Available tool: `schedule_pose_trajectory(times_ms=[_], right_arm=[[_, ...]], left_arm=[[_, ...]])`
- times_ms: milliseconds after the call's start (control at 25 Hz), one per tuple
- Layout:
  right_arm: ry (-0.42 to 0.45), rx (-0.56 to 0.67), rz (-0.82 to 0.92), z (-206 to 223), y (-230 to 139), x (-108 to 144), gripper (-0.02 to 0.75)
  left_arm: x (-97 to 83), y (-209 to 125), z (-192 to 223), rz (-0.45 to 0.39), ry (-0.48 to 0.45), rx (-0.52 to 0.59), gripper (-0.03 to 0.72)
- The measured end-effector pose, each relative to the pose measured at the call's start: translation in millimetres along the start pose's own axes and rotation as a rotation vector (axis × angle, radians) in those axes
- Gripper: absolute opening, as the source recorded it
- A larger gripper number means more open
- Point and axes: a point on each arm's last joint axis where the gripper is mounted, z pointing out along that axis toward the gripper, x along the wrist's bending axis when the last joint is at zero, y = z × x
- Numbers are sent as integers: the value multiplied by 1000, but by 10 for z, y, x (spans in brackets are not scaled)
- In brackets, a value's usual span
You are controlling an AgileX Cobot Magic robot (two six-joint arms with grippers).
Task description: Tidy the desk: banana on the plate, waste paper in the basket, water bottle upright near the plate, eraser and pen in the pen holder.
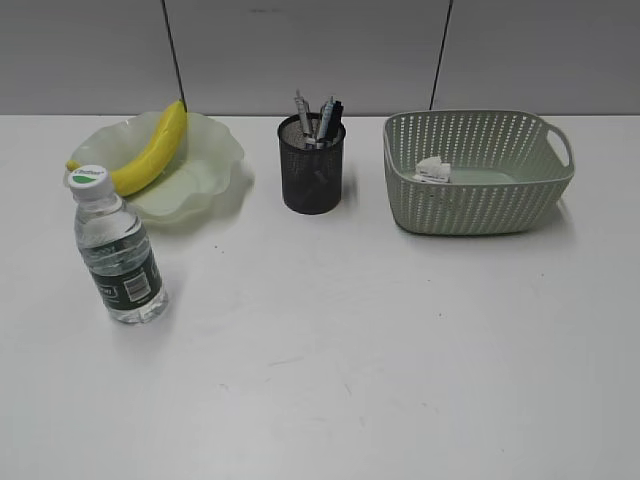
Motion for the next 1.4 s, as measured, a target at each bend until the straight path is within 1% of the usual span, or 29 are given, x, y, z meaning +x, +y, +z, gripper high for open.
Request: schedule_pose_trajectory(times_ms=[1400], right_arm=[[0, 0, 0, 0, 0, 0, 394]], left_arm=[[-1, 0, 0, 0, -1, 0, 237]])
